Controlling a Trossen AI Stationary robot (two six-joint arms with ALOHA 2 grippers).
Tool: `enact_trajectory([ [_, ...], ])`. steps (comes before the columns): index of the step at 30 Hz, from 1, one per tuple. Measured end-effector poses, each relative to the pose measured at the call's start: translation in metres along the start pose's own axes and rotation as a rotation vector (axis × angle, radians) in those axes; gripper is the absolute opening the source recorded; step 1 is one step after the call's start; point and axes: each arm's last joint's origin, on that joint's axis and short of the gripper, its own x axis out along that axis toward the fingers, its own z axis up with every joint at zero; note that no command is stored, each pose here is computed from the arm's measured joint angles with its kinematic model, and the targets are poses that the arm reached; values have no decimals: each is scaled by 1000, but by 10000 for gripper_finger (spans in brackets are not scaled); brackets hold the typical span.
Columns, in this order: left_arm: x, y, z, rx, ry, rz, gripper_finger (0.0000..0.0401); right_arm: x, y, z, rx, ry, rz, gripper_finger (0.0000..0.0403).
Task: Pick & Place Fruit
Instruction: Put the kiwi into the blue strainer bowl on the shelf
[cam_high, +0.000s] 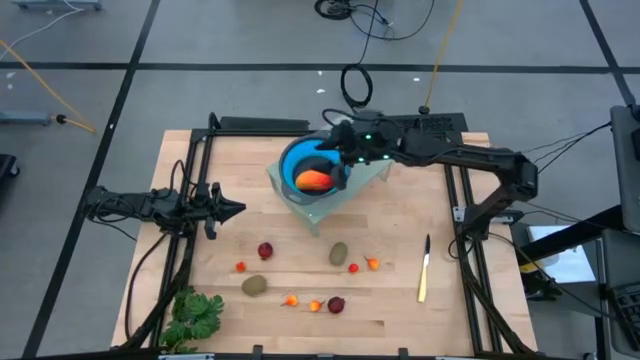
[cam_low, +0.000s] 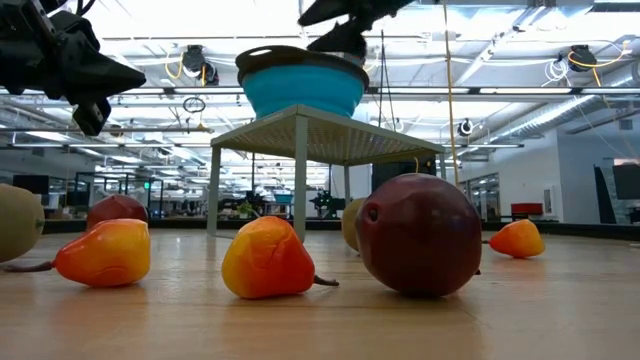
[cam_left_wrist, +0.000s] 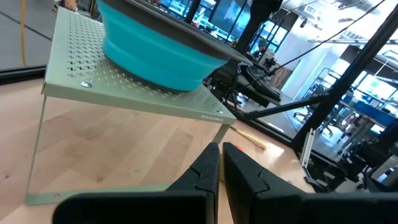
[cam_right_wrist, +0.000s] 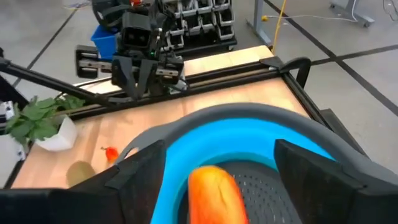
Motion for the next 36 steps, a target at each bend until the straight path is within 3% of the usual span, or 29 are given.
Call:
enact_trajectory([
  [10, 0, 0, 0, 1, 0, 0, 19, -39, 15, 2, -44, 68, 18, 188],
  [26, 0, 0, 0, 0, 0, 0, 19, -83, 32, 14, -98, -7, 49, 14],
  [36, 0, 0, 0, -4, 0, 0, 19, -87, 31, 15, -100, -14, 4, 1],
])
